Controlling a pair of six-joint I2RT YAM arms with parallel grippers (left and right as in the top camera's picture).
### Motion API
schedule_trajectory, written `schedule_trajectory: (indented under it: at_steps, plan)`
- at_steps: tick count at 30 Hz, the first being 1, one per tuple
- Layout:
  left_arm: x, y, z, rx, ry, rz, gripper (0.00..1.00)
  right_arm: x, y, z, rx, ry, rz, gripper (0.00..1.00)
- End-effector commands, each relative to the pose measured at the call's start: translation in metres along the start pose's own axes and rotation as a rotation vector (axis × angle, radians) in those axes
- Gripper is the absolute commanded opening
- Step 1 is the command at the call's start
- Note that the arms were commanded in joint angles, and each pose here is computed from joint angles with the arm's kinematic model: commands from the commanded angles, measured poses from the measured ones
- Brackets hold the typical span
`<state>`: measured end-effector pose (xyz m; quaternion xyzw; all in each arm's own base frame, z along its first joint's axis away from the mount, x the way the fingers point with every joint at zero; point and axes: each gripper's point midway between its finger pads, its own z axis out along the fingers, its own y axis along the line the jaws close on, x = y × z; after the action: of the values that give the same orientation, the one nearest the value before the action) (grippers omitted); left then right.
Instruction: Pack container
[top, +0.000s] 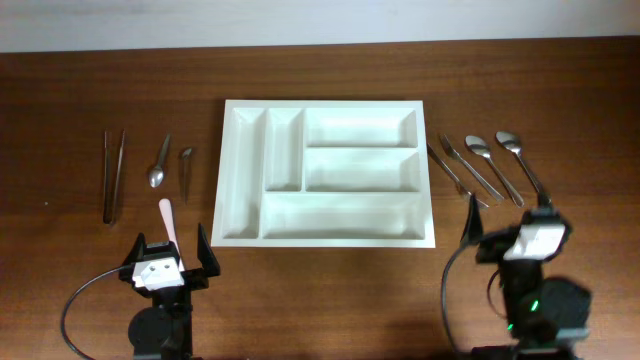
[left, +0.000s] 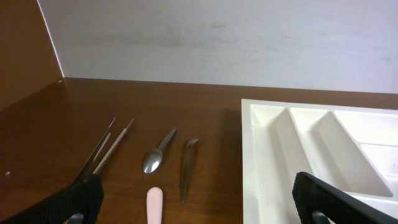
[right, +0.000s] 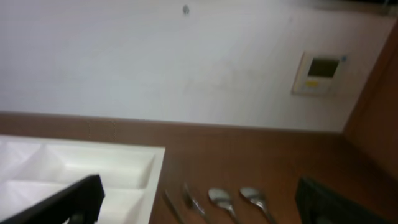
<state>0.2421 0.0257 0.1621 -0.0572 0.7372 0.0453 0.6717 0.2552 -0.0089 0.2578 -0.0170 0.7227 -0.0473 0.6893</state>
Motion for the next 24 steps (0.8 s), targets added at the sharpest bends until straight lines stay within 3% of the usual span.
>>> schedule_trajectory:
  at_steps: [1, 11, 18, 23, 24]
  plan:
    - [0.003, -0.001, 0.0, 0.01, -0.001, 0.015, 0.99, -0.011, -0.002, 0.031, -0.018, 0.185, -0.08, 0.99]
    - [0.003, -0.001, 0.0, 0.01, -0.001, 0.015, 0.99, 0.036, 0.024, 0.096, -0.261, 0.888, -0.13, 0.99]
    - [0.003, -0.001, 0.0, 0.01, -0.001, 0.015, 0.99, 0.102, 0.029, 0.12, -0.302, 1.156, -0.123, 0.99]
    - [0.003, -0.001, 0.001, 0.01, -0.001, 0.016, 0.99, 0.139, 0.032, 0.118, -0.365, 1.266, -0.182, 0.63]
    - [0.003, -0.001, 0.0, 0.01, -0.001, 0.015, 0.99, 0.144, 0.03, 0.119, -0.36, 1.279, -0.188, 0.59]
